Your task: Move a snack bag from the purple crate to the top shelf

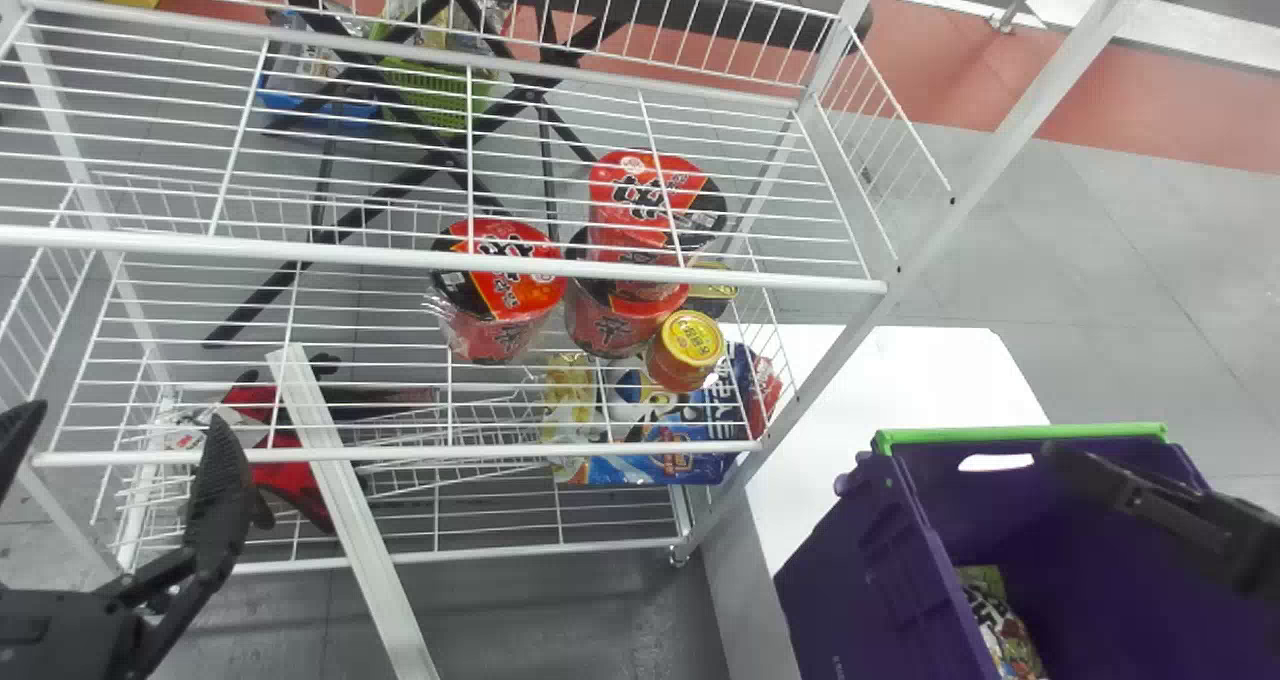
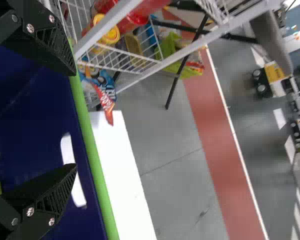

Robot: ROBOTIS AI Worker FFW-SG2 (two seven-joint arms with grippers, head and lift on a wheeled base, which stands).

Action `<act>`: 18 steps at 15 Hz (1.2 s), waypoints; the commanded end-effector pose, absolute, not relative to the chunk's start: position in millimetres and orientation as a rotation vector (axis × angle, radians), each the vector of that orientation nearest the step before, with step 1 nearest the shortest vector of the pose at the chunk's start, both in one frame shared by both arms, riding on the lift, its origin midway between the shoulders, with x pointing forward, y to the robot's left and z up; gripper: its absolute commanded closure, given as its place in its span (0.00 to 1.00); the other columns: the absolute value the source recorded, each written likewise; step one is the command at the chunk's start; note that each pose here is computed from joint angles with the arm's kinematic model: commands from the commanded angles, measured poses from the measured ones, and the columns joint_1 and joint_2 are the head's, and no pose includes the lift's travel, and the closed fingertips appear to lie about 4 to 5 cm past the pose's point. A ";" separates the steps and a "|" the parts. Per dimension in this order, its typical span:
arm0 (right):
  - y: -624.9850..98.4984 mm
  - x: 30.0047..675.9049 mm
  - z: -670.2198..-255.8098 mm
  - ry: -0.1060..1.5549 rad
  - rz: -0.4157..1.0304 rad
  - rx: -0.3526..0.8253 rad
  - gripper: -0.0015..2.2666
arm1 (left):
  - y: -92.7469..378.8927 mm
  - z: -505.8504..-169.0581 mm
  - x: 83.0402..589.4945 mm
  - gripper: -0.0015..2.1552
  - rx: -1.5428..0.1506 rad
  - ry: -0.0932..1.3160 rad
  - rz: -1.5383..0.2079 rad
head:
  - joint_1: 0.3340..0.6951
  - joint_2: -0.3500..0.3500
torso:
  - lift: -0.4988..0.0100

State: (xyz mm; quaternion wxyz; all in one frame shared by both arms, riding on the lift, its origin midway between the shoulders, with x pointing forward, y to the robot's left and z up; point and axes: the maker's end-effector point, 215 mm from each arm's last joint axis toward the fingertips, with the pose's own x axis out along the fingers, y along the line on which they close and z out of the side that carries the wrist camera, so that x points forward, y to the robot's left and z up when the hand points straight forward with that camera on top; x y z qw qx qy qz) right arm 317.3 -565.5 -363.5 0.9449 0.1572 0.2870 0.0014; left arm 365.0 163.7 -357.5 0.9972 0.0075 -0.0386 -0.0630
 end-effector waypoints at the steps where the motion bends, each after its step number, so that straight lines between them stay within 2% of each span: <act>1: -596.2 310.8 -363.6 0.633 -0.004 0.326 0.08 | 163.8 -357.9 365.0 0.05 0.017 -0.076 -0.128 | 1.00 0.00 | 0.09; 5: -621.9 297.4 -364.0 0.741 0.020 0.320 0.08 | 161.9 -359.9 365.6 0.05 0.028 -0.072 -0.131 | 1.00 0.00 | 0.09; 8: -622.6 287.8 -382.3 0.871 0.025 0.269 0.08 | 159.3 -364.1 367.4 0.06 0.025 -0.067 -0.134 | 1.00 0.00 | 0.09; 11: -629.1 282.2 -408.7 0.981 0.032 0.216 0.08 | 158.8 -366.9 367.7 0.06 0.026 -0.063 -0.133 | 1.00 0.00 | 0.09; 13: -625.7 273.9 -440.4 1.094 0.050 0.148 0.08 | 159.7 -368.0 368.1 0.06 0.027 -0.062 -0.132 | 1.00 0.00 | 0.09; 18: -628.3 250.5 -488.9 1.282 0.041 0.144 0.07 | 151.6 -372.3 370.3 0.06 0.027 -0.058 -0.144 | 1.00 0.00 | 0.09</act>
